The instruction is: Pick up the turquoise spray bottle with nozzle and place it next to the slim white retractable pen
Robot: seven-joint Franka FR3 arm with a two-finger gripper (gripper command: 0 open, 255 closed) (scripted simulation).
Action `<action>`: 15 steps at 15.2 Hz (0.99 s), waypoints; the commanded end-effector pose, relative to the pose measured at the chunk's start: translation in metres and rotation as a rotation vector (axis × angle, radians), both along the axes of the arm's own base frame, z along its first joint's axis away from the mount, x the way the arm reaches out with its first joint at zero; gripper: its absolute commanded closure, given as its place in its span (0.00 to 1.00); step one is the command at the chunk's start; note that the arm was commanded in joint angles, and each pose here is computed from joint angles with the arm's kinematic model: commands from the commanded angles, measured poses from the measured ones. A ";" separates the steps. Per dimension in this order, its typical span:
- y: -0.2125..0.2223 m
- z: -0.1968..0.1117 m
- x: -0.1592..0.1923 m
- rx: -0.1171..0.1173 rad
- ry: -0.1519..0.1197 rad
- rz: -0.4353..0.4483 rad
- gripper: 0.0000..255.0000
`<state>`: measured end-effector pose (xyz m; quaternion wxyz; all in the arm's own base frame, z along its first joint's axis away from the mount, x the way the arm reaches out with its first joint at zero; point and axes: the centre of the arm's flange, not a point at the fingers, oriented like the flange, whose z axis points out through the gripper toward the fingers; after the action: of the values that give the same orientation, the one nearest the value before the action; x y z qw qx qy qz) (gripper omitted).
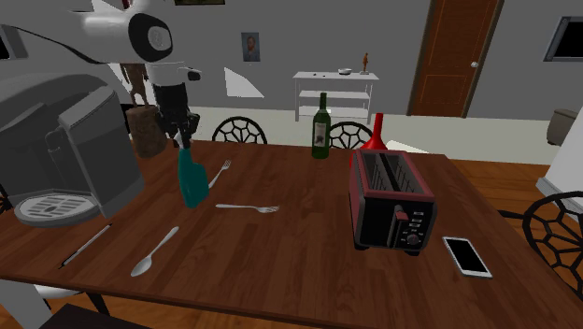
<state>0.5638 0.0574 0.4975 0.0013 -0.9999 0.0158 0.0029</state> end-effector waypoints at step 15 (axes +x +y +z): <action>0.167 -0.019 -0.003 0.000 0.000 -0.001 1.00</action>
<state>0.5615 0.2250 0.4834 0.0011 -0.9999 0.0160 0.0030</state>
